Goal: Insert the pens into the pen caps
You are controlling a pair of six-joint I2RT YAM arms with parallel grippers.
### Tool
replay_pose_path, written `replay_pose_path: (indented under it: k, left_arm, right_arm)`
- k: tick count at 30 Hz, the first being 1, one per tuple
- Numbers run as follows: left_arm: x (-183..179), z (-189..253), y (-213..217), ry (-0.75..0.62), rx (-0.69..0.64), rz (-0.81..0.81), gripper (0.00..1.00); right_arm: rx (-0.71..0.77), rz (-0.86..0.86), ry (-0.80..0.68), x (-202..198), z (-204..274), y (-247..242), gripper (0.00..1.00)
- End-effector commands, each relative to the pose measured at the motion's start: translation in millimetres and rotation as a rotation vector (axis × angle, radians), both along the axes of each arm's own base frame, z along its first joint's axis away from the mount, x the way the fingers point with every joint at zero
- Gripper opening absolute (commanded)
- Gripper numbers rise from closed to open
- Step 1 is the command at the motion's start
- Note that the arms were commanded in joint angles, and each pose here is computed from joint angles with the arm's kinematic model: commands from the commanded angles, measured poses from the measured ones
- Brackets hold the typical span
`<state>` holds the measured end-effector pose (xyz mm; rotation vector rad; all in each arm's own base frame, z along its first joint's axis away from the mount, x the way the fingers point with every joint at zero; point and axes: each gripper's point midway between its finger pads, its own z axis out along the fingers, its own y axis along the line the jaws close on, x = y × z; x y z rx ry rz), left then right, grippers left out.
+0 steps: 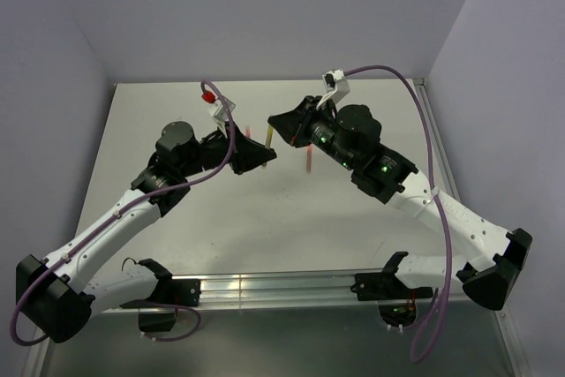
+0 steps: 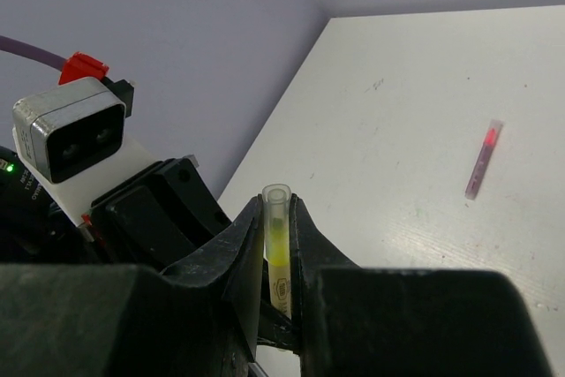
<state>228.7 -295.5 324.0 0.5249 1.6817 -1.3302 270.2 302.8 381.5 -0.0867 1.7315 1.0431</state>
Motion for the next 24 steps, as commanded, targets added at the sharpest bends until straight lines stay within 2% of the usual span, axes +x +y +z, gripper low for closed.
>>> replay_pose_path:
  k: [1,6,11,14,24]
  left_arm:
    - [6.6,19.1,0.7,-0.071,-0.035,0.032,0.0]
    - [6.0,13.5,-3.5,-0.056,-0.027,0.008,0.0]
    - [2.9,9.9,-6.1,-0.051,-0.014,-0.015,0.0]
    - [0.2,10.3,-8.0,-0.056,-0.013,-0.029,0.0]
    - [-7.3,6.1,-15.2,-0.05,-0.001,-0.074,0.0]
  right_arm:
    - [0.023,0.044,-0.039,-11.8,9.2,-2.0,0.01]
    - [0.012,0.032,-0.037,-9.6,5.4,-3.1,0.18]
    - [0.006,0.03,-0.046,-6.8,10.0,-1.0,0.28]
    - [0.001,0.029,-0.049,-4.8,12.1,-0.1,0.33]
    - [-0.023,0.012,-0.046,1.4,10.9,1.0,0.37]
